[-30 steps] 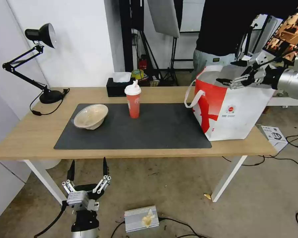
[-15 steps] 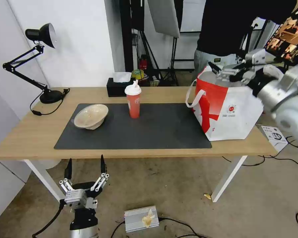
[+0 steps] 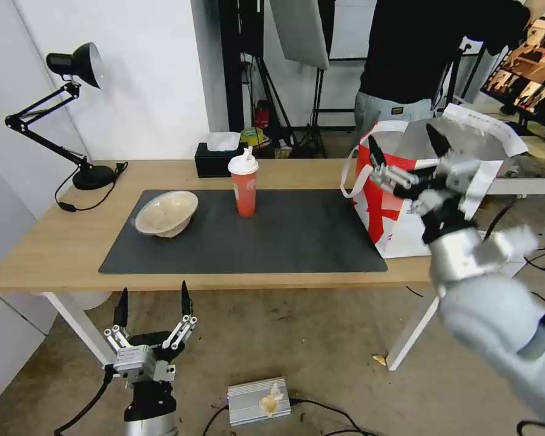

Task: Pick up the trash from the table and place it into the takeout bag.

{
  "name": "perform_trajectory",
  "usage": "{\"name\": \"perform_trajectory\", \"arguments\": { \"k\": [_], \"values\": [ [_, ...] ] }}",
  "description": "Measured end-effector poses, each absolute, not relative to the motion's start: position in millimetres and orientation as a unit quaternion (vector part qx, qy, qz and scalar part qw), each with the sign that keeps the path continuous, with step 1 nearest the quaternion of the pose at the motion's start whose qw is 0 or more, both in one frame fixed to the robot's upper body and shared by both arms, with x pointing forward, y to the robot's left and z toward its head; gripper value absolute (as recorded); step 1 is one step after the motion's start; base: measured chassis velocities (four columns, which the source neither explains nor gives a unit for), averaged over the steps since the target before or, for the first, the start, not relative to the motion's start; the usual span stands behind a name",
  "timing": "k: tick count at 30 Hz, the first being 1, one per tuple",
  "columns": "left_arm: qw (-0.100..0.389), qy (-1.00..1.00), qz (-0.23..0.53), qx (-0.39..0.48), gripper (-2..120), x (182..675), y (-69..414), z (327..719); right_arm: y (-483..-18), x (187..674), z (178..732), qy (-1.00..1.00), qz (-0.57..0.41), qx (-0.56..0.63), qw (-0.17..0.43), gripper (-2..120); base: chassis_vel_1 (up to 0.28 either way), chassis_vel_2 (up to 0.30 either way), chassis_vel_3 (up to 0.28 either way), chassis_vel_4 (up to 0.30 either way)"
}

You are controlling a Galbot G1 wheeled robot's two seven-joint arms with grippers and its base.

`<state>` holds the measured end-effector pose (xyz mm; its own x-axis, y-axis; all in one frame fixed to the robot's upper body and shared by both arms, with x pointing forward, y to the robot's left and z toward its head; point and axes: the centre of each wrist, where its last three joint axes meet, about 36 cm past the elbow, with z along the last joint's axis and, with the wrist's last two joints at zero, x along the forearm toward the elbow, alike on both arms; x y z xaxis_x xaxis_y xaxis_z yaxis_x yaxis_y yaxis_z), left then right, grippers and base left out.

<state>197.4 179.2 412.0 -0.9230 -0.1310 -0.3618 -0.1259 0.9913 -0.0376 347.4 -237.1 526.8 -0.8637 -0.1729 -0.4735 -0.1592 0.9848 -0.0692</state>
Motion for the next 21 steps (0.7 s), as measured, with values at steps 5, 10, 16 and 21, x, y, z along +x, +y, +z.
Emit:
{"name": "perform_trajectory", "arguments": {
  "k": [5, 10, 16, 21],
  "values": [
    [0.186, 0.98, -0.007, -0.066, 100, 197, 180, 414, -226, 320, 493, 0.969, -0.012, -0.057, 0.242, 100, 0.0, 0.0, 0.0, 0.0],
    [0.186, 0.98, -0.007, -0.066, 100, 197, 180, 414, -221, 300, 479, 0.97, -0.016, -0.053, 0.238, 100, 0.0, 0.0, 0.0, 0.0],
    [0.189, 0.98, -0.008, -0.064, 100, 200, 178, 413, -220, 277, 463, 0.974, -0.024, -0.051, 0.219, 100, 0.0, 0.0, 0.0, 0.0],
    [0.187, 0.98, -0.011, -0.062, 100, 201, 177, 410, -215, 252, 450, 0.982, -0.028, -0.052, 0.178, 100, 0.0, 0.0, 0.0, 0.0]
  ]
}}
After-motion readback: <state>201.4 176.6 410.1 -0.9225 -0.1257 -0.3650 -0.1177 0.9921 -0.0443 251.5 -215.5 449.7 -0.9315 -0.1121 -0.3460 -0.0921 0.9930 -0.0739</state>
